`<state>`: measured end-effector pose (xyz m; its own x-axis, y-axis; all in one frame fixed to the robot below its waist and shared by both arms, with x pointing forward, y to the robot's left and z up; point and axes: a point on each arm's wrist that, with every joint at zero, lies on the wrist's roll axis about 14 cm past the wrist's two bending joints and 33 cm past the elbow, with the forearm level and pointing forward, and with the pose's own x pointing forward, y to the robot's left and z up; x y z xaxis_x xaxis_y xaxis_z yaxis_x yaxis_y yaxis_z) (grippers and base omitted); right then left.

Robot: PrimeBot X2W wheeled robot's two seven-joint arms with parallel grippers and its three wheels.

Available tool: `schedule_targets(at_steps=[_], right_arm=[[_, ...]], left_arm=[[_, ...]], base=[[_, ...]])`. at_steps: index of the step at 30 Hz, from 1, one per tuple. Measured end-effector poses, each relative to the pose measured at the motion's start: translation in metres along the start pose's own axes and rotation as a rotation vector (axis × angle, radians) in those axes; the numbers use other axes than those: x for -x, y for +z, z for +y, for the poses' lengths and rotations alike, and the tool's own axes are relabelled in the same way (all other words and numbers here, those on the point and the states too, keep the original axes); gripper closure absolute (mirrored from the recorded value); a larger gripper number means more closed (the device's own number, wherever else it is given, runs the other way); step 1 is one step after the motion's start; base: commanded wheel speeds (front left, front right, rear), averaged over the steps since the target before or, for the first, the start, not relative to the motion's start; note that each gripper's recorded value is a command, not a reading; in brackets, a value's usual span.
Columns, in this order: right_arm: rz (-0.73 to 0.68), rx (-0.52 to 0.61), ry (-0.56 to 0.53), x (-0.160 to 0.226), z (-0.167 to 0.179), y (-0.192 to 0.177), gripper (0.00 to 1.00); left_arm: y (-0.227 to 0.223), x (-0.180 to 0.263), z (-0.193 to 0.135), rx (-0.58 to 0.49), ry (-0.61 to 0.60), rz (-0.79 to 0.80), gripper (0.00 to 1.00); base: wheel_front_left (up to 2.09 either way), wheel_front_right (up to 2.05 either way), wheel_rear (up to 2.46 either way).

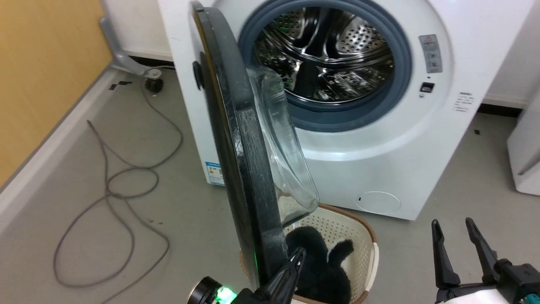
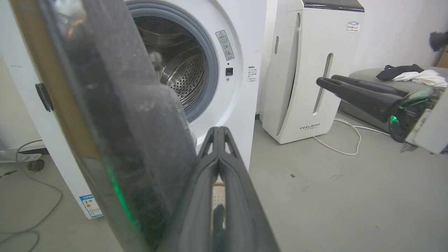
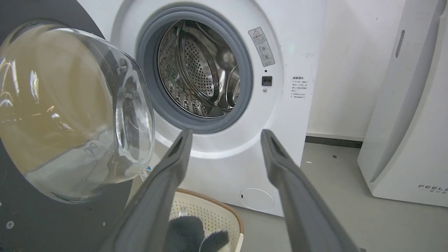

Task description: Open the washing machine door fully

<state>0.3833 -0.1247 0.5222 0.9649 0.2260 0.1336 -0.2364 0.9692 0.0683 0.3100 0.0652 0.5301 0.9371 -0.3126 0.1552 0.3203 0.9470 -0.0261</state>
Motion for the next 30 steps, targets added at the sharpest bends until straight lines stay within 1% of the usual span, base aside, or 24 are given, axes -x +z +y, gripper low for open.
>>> schedule_targets(at_steps=[19,24,30], right_arm=[[0.032,-0.031,0.191,-0.03,0.063,-0.014,0.0],[0.039,-0.038,0.24,-0.036,0.08,-0.018,0.0],[0.052,-0.047,0.277,-0.042,0.093,-0.024,0.0]], left_arm=[[0.003,0.041,0.053,-0.022,0.238,0.006,1.0],[0.002,0.059,0.075,-0.034,0.336,0.018,1.0],[0.003,0.08,0.11,-0.066,0.459,0.029,1.0]], base=[[0.0,0.0,0.0],[0.0,0.0,0.0],[0.0,0.0,0.0]])
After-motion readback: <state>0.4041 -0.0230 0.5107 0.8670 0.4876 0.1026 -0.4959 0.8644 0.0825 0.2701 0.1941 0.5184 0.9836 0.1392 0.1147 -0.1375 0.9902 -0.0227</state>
